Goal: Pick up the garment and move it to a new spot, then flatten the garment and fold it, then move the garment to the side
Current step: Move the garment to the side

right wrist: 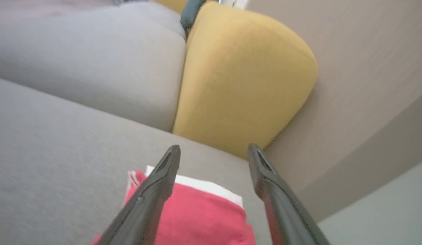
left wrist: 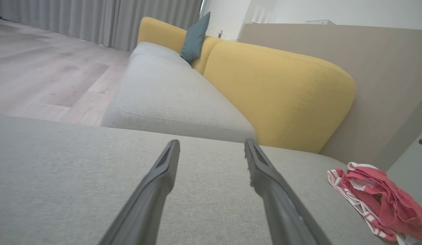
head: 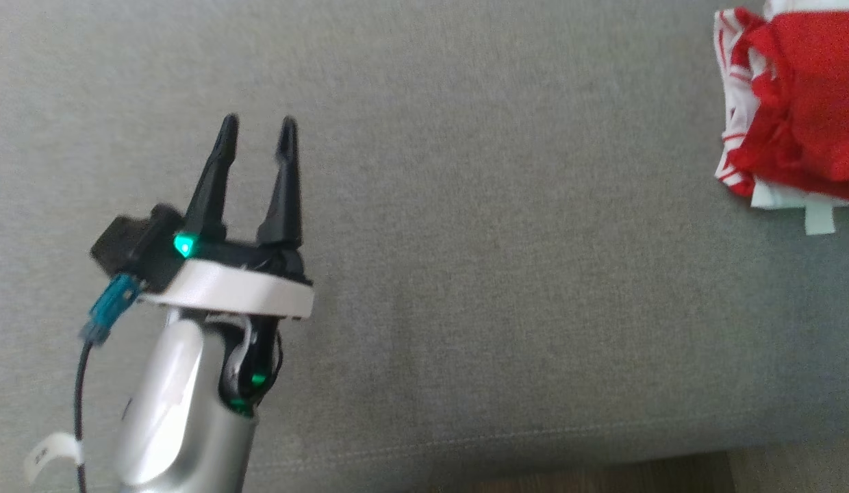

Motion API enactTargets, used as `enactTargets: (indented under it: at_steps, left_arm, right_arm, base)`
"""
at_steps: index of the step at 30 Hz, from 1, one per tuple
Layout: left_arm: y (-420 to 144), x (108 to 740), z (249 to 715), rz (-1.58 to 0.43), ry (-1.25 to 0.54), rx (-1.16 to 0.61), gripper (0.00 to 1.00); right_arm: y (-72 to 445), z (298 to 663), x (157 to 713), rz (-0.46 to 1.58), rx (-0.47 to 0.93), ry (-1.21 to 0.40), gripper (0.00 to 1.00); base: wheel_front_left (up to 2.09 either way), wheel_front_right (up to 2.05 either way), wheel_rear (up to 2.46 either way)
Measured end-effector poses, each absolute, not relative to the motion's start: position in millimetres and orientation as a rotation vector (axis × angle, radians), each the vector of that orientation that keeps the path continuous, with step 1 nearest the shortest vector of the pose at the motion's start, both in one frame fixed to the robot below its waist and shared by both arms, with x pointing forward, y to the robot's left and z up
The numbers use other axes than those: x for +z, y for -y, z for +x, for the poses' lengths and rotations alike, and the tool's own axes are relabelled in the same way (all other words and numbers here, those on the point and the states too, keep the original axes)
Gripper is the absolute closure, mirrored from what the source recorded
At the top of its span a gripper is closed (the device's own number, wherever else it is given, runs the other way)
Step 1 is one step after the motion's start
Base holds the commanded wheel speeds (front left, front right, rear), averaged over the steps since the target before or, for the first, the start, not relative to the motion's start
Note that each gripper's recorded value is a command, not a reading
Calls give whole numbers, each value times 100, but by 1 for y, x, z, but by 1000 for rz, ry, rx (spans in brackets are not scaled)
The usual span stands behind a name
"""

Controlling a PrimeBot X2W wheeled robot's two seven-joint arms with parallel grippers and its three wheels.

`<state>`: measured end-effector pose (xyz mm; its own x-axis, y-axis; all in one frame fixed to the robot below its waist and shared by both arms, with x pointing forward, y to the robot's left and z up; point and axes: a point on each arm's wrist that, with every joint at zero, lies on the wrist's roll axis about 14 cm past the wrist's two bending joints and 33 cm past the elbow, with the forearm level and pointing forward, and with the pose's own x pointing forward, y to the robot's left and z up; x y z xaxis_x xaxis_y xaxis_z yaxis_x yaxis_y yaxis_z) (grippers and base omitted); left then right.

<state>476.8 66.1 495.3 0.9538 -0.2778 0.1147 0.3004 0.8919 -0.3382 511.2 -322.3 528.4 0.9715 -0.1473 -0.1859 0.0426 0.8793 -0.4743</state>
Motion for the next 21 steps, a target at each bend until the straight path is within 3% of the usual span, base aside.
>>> enactTargets:
  at_steps: [8,14,21]
  left_arm:
    - [-97,526,453,-345,134,-216,0]
    - [-109,542,421,-331,165,-184,0]
    - [-111,542,394,-315,160,-184,0]
  right_arm:
    - [236,504,581,-286,23,58,0]
    - [184,455,573,-86,80,154,0]
    - [175,410,553,4,93,174,0]
  base:
    - [0,0,0]
    - [0,0,0]
    - [0,0,0]
